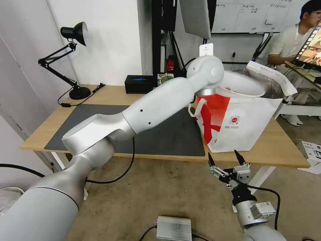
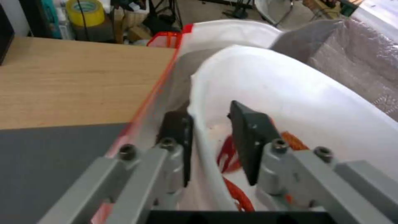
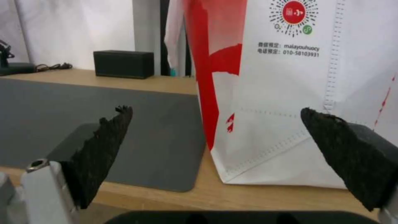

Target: Pick up the trash from the table and place it into the takeout bag.

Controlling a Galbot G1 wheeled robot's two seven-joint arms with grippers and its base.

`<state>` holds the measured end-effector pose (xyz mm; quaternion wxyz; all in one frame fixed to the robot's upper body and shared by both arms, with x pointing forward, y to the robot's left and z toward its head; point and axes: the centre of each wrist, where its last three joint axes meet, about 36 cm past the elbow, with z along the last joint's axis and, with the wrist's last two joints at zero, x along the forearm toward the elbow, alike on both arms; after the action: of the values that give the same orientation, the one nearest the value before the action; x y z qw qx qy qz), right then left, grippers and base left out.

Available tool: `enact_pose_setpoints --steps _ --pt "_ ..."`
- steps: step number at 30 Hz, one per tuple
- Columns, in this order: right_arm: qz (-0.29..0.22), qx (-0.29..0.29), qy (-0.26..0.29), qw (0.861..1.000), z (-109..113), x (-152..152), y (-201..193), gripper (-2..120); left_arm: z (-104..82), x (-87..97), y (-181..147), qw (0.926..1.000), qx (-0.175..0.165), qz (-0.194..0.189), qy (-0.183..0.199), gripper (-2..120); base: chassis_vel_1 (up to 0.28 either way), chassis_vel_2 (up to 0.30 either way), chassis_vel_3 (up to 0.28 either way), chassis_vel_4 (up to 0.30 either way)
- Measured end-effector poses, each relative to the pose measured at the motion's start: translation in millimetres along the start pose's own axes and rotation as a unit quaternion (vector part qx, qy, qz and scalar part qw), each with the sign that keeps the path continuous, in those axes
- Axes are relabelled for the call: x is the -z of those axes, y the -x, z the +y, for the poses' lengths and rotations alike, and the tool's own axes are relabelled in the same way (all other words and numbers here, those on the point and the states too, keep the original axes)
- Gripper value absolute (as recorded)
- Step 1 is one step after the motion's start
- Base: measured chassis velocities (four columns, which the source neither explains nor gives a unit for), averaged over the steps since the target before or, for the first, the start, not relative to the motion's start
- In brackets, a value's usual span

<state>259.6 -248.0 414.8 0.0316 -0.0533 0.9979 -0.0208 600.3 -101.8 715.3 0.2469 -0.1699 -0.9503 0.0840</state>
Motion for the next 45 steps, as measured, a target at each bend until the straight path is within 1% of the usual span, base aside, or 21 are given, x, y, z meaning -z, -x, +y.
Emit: enact_pose_setpoints --steps 2,4,5,6,9,10,11,12,13,14,16,17,20,27,33,37,40,45 --pt "0.000 0.000 0.000 1.000 0 0 0 100 0.0 -1.2 0 1.0000 -0.001 0.001 0.000 39 0.000 0.000 0.000 0.000" --pt "0.000 0.000 0.000 1.000 0 0 0 100 0.0 -1.7 0 1.0000 -0.002 0.001 0.000 41 0.000 0.000 0.000 0.000" --pt "0.000 0.000 0.000 1.000 0 0 0 100 0.0 -2.4 0 1.0000 -0.003 0.001 0.000 48 0.000 0.000 0.000 0.000" --pt "0.000 0.000 0.000 1.000 0 0 0 100 0.0 -2.4 0 1.0000 -0.003 0.001 0.000 48 0.000 0.000 0.000 0.000" --pt "0.000 0.000 0.000 1.000 0 0 0 100 -0.8 -4.7 -1 1.0000 -0.007 0.001 0.001 61 0.000 0.000 0.000 0.000" --pt "0.000 0.000 0.000 1.000 0 0 0 100 -0.8 -4.7 -1 1.0000 -0.007 0.001 0.001 61 0.000 0.000 0.000 0.000" --pt "0.000 0.000 0.000 1.000 0 0 0 100 -1.2 -5.6 -1 1.0000 -0.008 0.001 0.002 68 0.000 0.000 0.000 0.000" --pt "0.000 0.000 0.000 1.000 0 0 0 100 -1.5 -6.3 -1 1.0000 -0.008 0.000 0.003 72 0.000 0.000 0.000 0.000" --pt "0.000 0.000 0.000 1.000 0 0 0 100 -1.5 -7.5 -1 1.0000 -0.007 -0.002 0.005 76 0.000 0.000 0.000 0.000" --pt "0.000 0.000 0.000 1.000 0 0 0 100 -1.5 -7.5 -1 1.0000 -0.007 -0.002 0.005 76 0.000 0.000 0.000 0.000" --pt "0.000 0.000 0.000 1.000 0 0 0 100 -1.4 -9.7 0 0.9999 -0.005 -0.006 0.006 88 0.000 0.000 0.000 0.000" --pt "0.000 0.000 0.000 1.000 0 0 0 100 -1.4 -9.7 0 0.9999 -0.005 -0.006 0.006 88 0.000 0.000 0.000 0.000" --pt "0.000 0.000 0.000 1.000 0 0 0 100 -1.5 -11.8 1 0.9998 0.005 -0.019 0.003 98 0.000 0.000 0.000 0.000" --pt "0.000 0.000 0.000 1.000 0 0 0 100 -0.4 -11.6 1 0.9996 0.015 -0.024 -0.001 100 0.000 0.000 0.000 0.000" --pt "0.000 0.000 0.000 1.000 0 0 0 100 0.9 -14.1 1 0.9997 0.014 -0.022 -0.005 100 0.000 0.000 0.000 0.000" --pt "0.000 0.000 0.000 1.000 0 0 0 100 1.3 -10.9 -2 0.9996 0.007 -0.024 -0.011 100 0.000 0.000 0.000 0.000" --pt "0.000 0.000 0.000 1.000 0 0 0 100 0.6 -6.5 -9 0.9993 -0.006 -0.032 -0.018 100 0.000 0.000 0.000 0.000" --pt "0.000 0.000 0.000 1.000 0 0 0 100 1.1 -4.5 -14 0.9989 -0.014 -0.038 -0.023 100 0.000 0.000 0.000 0.000"
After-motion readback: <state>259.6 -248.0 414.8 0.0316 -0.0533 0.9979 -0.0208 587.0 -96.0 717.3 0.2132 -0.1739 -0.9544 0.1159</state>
